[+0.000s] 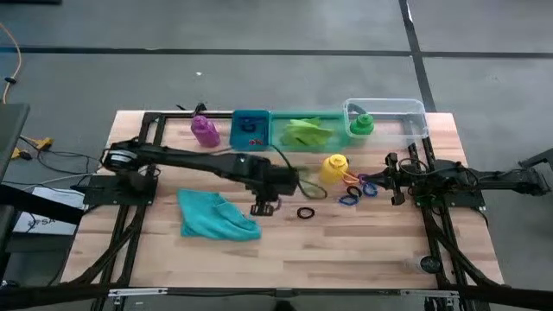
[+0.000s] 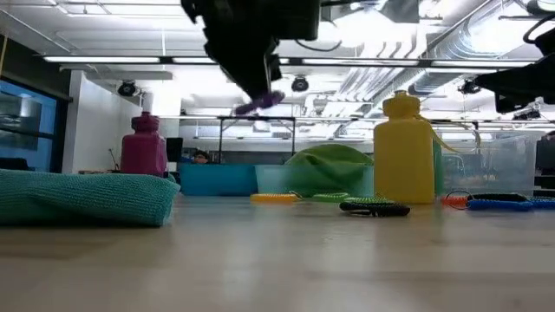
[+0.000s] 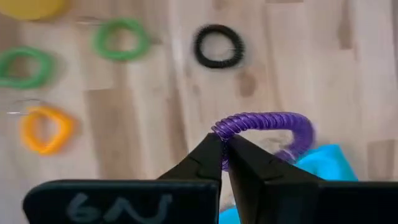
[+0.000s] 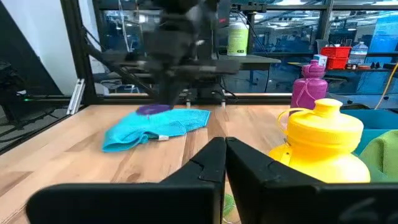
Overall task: Pick & Place Sports Items
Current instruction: Put the left violet spring keychain into the blue bin
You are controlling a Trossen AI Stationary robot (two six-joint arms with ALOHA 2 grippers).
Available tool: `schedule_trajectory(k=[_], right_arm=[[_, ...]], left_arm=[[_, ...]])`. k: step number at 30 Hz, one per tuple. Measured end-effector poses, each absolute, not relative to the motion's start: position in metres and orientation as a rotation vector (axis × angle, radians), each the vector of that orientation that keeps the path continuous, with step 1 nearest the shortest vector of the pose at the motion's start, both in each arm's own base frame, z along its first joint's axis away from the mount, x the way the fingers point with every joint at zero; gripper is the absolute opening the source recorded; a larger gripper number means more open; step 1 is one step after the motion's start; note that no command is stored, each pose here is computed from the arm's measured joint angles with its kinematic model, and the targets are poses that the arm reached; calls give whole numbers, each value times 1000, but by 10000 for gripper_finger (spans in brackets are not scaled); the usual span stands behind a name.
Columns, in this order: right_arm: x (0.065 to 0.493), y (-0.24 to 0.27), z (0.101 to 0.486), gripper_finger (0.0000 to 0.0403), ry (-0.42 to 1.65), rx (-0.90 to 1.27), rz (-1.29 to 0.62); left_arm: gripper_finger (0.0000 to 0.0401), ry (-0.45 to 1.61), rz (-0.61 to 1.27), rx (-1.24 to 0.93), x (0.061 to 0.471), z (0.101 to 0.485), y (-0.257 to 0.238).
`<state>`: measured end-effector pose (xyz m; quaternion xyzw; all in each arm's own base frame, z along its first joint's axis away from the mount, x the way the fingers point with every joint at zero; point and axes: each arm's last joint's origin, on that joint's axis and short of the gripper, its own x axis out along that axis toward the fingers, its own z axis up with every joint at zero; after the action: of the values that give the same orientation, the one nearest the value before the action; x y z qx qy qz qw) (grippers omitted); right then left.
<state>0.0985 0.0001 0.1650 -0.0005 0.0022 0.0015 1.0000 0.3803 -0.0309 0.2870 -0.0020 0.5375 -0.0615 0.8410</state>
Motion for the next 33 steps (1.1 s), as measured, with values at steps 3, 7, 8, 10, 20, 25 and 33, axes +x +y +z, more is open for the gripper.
schedule_trajectory(k=[3, 7, 8, 10, 20, 25, 33], right_arm=[[98, 0, 165, 0, 5, -1, 3], [98, 0, 165, 0, 4, -1, 3], [98, 0, 165, 0, 4, -1, 3], [98, 0, 165, 0, 4, -1, 3], [98, 0, 165, 0, 5, -1, 3], [98, 0, 165, 0, 5, -1, 3], [98, 0, 165, 0, 4, -1, 3]], left_arm=[[1, 1123, -104, -8, 376, 295, -14], [1, 1100, -52, -32, 370, 304, 11], [1, 1098, -36, -40, 370, 305, 18], [1, 1100, -8, -49, 368, 304, 33], [0, 1112, 245, -95, 351, 305, 114], [0, 1116, 373, -127, 337, 305, 149], [0, 1116, 556, -193, 315, 305, 191]])
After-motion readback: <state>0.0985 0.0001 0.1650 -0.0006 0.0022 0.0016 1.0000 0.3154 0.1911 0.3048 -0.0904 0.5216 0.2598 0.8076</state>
